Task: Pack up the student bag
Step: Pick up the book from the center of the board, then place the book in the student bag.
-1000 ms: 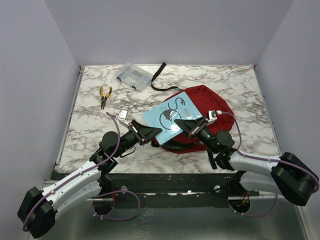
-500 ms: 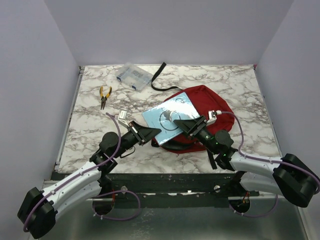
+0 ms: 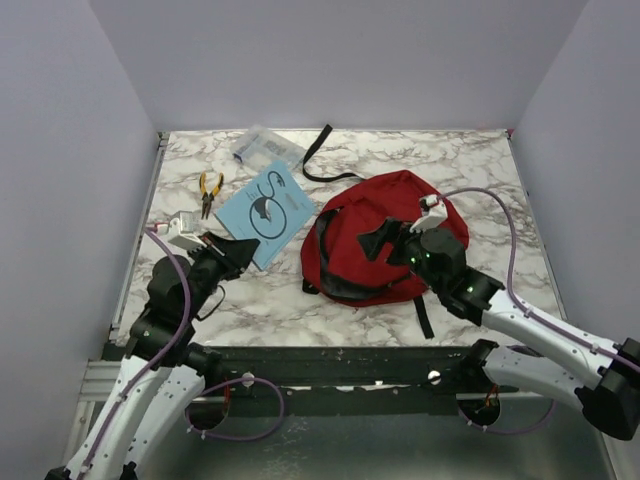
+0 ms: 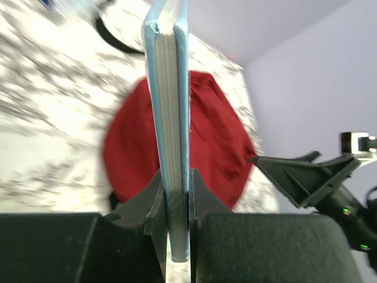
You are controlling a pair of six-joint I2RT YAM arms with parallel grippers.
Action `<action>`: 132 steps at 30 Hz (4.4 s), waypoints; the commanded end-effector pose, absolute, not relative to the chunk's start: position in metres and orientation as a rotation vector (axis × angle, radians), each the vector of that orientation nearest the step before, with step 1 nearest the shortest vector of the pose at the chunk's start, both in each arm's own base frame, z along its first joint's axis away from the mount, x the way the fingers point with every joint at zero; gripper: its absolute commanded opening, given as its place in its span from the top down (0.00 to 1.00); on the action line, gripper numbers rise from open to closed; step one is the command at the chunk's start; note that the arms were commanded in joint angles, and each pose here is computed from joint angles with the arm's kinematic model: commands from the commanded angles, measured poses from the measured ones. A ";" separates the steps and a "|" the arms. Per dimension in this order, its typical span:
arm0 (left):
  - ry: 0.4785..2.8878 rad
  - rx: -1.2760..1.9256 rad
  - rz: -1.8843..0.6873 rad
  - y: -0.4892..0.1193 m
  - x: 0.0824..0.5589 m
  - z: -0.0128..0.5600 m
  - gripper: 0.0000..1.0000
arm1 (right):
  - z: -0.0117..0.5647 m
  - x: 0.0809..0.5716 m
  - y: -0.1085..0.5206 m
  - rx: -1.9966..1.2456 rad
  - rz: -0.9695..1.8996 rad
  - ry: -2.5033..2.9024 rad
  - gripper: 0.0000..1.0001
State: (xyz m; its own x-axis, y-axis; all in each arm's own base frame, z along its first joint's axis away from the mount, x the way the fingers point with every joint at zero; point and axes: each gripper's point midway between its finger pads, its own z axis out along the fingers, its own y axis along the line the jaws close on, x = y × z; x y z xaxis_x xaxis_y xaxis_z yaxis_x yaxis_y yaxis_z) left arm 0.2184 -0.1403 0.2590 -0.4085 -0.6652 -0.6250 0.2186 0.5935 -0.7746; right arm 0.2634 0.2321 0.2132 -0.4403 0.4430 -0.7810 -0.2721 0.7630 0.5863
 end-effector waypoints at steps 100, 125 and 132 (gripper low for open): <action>2.016 -0.545 -1.758 -0.217 0.187 0.227 1.00 | 0.230 0.294 0.285 -0.058 0.801 2.052 0.99; 1.798 -0.498 -1.518 -0.270 0.262 0.241 1.00 | 0.227 0.270 0.287 -0.150 0.887 2.064 0.98; 1.791 -0.574 -1.494 -0.241 0.248 0.221 1.00 | 0.226 0.272 0.289 -0.174 0.876 2.068 0.98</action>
